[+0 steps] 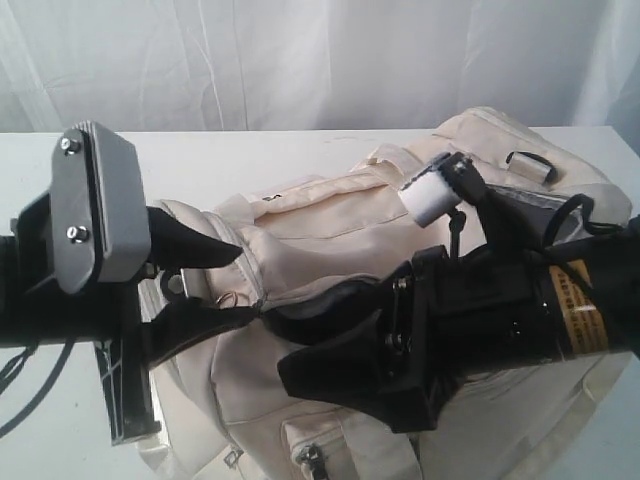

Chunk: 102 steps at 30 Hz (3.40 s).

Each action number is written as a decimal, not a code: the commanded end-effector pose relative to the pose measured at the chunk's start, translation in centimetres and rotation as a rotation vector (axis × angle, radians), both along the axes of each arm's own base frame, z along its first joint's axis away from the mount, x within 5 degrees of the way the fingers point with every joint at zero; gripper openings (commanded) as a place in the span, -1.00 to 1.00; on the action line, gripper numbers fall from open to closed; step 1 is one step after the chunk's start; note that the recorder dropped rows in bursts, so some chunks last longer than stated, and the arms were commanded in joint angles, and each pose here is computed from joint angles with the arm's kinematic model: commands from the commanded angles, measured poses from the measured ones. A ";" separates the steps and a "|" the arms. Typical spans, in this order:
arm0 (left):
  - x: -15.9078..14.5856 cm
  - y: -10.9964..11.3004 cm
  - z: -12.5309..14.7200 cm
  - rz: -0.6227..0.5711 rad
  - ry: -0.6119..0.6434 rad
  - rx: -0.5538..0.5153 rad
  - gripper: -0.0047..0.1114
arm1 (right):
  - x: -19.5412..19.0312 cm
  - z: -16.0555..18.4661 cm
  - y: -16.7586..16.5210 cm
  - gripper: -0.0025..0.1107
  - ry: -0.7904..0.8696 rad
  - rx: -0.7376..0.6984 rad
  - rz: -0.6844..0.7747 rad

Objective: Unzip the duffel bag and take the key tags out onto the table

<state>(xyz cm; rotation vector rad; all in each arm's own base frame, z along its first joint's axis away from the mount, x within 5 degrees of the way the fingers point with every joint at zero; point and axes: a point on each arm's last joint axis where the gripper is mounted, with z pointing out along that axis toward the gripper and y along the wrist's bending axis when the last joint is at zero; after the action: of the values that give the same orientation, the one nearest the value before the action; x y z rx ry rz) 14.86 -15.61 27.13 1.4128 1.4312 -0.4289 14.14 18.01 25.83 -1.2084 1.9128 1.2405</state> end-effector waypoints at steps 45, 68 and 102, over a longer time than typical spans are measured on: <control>-0.1 -0.3 -0.2 -0.003 0.104 -0.037 -0.90 | -2.0 0.0 3.4 -0.50 -0.185 -0.027 0.077; -3.4 1.3 3.8 0.123 0.498 -0.392 0.10 | 0.6 3.6 2.5 0.14 -0.638 -0.085 -0.096; -2.1 3.2 -0.8 0.469 0.592 -0.427 0.10 | 4.1 5.4 7.7 -0.96 -0.630 0.047 -0.043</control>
<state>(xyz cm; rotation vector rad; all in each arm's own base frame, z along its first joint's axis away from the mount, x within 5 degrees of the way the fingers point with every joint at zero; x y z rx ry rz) 12.74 -12.56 26.24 0.6133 1.9444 -0.8376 17.76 24.80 29.67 -1.3487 1.4755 0.7109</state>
